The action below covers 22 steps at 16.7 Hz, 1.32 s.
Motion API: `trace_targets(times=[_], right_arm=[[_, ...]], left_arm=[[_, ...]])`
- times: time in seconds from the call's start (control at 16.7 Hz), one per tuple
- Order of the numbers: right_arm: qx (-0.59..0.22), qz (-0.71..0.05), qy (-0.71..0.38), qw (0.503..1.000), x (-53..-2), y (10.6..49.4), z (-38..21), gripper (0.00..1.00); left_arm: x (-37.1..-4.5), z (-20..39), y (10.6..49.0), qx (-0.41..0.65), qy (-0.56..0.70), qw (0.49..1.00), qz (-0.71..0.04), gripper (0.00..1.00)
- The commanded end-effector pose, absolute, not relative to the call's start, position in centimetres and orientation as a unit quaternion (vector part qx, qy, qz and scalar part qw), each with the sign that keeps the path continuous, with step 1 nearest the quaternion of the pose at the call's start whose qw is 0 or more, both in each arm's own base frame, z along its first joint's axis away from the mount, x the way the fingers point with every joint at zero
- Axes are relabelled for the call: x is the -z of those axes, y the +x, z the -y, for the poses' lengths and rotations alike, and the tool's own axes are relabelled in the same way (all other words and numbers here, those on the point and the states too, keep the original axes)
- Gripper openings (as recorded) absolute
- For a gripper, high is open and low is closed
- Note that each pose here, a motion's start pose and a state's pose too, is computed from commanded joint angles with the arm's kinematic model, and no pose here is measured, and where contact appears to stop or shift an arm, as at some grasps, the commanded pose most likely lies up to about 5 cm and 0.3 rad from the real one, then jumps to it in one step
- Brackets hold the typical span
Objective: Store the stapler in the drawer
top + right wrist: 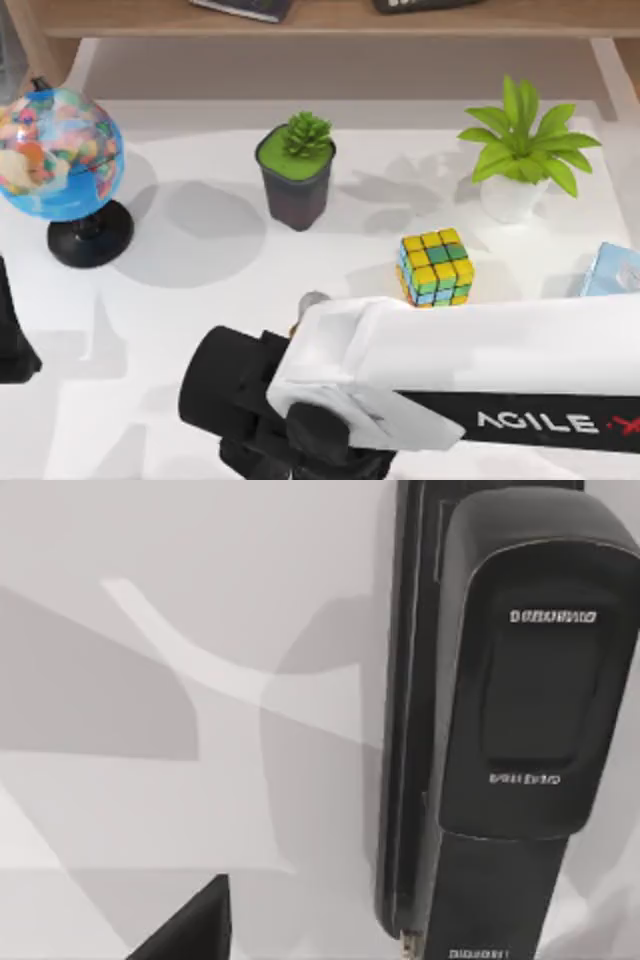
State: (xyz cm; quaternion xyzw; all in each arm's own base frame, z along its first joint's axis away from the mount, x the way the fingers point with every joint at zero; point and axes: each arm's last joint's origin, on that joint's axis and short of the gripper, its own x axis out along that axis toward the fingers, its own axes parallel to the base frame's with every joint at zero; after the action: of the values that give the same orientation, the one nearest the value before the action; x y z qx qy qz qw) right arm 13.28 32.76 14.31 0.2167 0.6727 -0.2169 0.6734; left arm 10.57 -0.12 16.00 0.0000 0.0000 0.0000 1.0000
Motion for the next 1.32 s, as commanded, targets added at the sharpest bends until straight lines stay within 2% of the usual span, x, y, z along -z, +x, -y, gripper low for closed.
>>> trace_targets(times=[0.6, 1.32], right_arm=[[0.216, -0.673, 0.218, 0.673, -11.7, 15.3, -32.3, 1.00], [0.216, -0.673, 0.218, 0.673, -11.7, 15.3, -32.3, 0.10]], left_arm=[[-16.0, 0.1, 10.6, 0.000, 0.000, 1.000, 0.000, 1.00], [-16.0, 0.1, 10.6, 0.000, 0.000, 1.000, 0.000, 1.00]])
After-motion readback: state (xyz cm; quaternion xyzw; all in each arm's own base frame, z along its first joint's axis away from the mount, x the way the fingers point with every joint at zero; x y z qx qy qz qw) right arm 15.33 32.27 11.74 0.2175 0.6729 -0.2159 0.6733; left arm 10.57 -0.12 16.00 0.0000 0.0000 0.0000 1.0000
